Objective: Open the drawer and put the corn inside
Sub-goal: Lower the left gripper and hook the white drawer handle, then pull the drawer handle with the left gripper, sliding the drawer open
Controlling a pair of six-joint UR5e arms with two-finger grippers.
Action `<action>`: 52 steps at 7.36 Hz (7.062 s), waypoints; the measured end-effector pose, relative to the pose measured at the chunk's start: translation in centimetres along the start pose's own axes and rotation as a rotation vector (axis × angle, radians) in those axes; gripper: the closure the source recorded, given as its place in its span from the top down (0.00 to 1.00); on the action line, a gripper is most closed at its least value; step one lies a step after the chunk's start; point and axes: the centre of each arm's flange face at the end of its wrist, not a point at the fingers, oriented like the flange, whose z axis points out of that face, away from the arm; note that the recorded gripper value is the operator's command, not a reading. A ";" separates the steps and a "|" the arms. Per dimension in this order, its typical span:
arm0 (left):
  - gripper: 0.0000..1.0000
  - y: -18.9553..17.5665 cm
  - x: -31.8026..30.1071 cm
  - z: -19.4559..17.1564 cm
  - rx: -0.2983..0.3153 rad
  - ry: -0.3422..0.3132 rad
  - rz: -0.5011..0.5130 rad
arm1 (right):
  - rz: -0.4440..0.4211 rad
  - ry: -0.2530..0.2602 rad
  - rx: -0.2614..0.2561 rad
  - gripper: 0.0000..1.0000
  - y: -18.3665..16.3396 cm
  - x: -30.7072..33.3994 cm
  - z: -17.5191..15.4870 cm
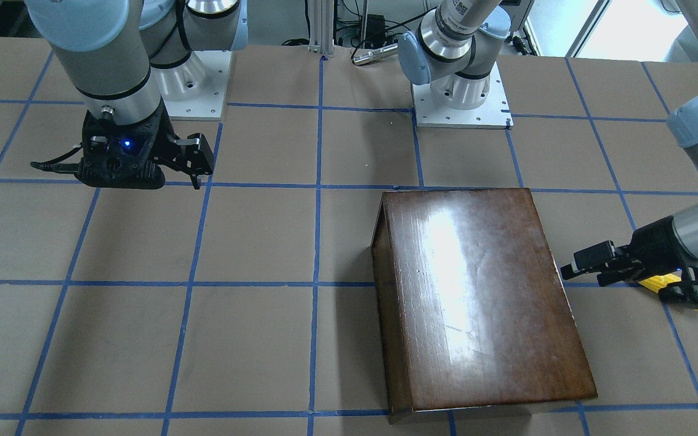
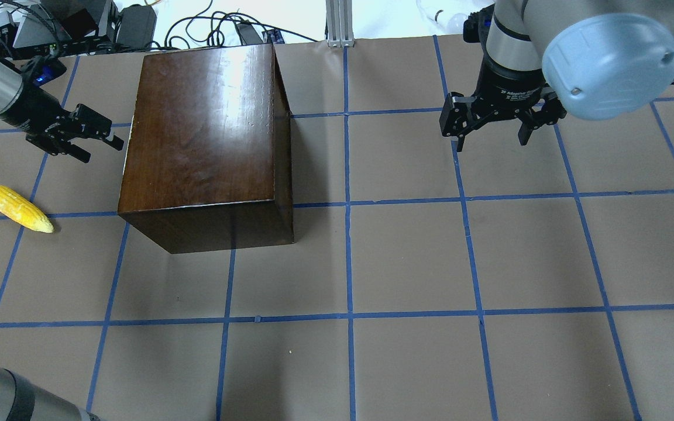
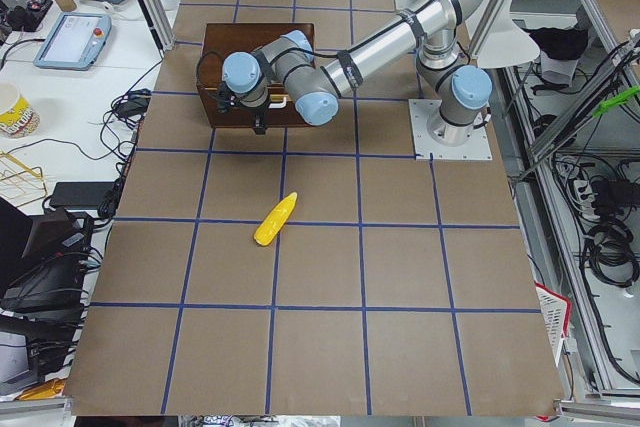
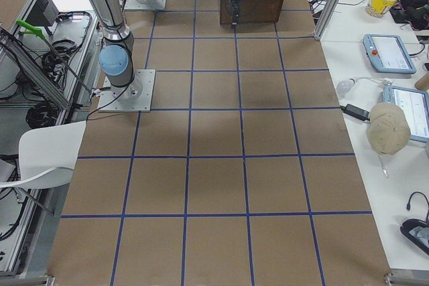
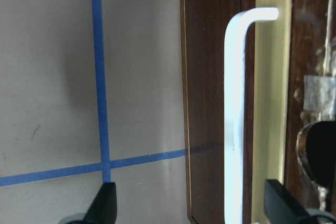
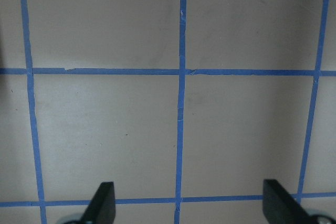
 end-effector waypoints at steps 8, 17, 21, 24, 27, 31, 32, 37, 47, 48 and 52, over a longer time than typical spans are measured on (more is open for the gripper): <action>1.00 -1.4 -0.7 2.6 0.003 0.027 0.007 | 0.000 0.000 0.001 1.00 0.0 0.0 0.0; 1.00 -1.9 -0.2 4.0 -0.014 0.023 0.017 | 0.000 0.000 0.000 1.00 0.0 0.0 0.0; 1.00 -2.1 -0.5 4.1 0.000 0.014 0.024 | 0.000 0.000 -0.001 1.00 0.0 0.0 0.0; 1.00 -2.1 -1.0 3.9 -0.005 -0.019 0.027 | 0.000 0.000 -0.001 1.00 0.0 0.0 0.0; 1.00 -2.0 -1.5 3.5 -0.019 -0.059 0.027 | 0.000 0.000 -0.001 1.00 0.0 0.0 0.0; 1.00 -1.7 -3.0 2.5 -0.011 -0.076 0.007 | 0.000 0.000 0.000 1.00 0.0 0.0 0.0; 1.00 -1.7 -3.4 2.3 -0.017 -0.096 0.006 | 0.000 0.000 0.000 1.00 0.0 0.0 0.0; 1.00 -1.4 -4.6 1.3 -0.018 -0.181 0.004 | 0.000 0.000 -0.001 1.00 0.0 0.0 0.0; 1.00 -0.3 -8.1 -0.1 0.003 -0.172 -0.049 | 0.000 0.000 0.000 1.00 0.0 0.0 0.0; 1.00 -0.2 -8.3 -0.1 0.005 -0.172 -0.052 | 0.000 0.000 -0.001 1.00 0.0 0.0 0.0; 1.00 0.0 -8.8 -0.5 0.010 -0.172 -0.061 | 0.000 0.000 -0.001 1.00 0.0 0.0 0.0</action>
